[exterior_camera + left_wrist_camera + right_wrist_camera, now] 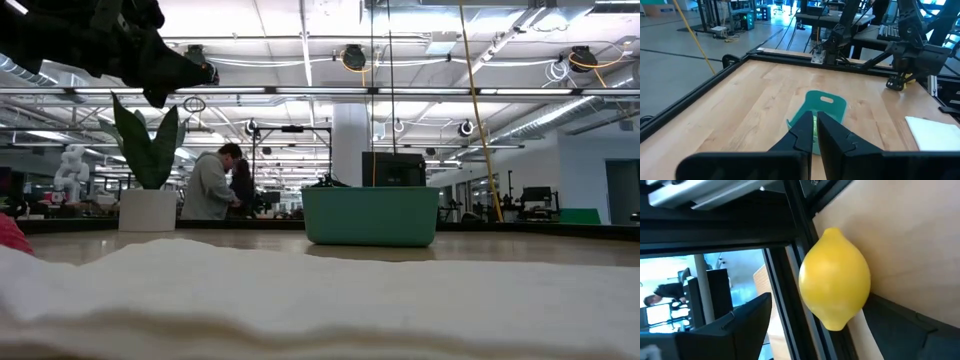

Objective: Pick and placing Produce into tupperware
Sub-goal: Put the lemon into the bin

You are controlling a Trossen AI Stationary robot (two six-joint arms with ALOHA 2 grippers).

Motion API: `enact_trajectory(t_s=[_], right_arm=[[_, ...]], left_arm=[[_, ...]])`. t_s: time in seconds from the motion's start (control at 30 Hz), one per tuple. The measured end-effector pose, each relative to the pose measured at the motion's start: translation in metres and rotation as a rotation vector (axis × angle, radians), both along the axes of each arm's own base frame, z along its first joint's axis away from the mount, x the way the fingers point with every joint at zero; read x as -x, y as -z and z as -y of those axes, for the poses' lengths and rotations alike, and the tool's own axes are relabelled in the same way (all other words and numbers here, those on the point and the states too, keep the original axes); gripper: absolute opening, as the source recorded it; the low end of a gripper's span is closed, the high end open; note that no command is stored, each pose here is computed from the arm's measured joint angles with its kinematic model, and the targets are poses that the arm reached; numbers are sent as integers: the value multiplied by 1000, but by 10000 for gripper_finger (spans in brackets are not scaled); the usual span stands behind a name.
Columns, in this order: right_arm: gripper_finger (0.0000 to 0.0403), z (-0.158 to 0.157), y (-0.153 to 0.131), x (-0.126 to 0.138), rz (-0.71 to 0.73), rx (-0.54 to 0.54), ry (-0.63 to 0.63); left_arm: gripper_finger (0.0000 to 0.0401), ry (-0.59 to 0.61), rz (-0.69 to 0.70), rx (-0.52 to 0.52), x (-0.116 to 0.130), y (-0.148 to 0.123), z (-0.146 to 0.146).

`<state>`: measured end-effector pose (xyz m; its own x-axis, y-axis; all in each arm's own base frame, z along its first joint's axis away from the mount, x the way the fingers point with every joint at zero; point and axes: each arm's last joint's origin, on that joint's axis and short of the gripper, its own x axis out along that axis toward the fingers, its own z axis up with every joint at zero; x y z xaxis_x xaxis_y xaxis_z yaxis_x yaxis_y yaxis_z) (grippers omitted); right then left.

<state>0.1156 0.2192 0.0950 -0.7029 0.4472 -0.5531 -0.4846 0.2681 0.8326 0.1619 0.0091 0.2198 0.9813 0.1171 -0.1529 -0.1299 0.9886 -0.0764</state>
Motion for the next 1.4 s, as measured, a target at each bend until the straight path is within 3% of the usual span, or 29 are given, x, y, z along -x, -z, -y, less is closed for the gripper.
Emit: enact_trajectory(t_s=[0.43,0.73,0.87,0.97,1.17,1.4], right_arm=[[265,-9,-5,-7,30,-68,19],[265,-18,-8,-15,88,-201,5],[265,-15,-8,-20,51,-147,68],[265,-17,-7,-29,120,-53,168],[265,-27,-11,-42,175,-129,267],[265,-29,-11,-39,175,-124,263]], left_arm=[[26,-2,0,3,0,0,0],[26,-2,-1,-1,0,0,0],[26,-4,-2,-4,0,0,0],[26,-4,-2,-6,0,0,0],[26,-5,-10,-6,-1,1,0],[26,-5,-9,-5,-1,1,0]])
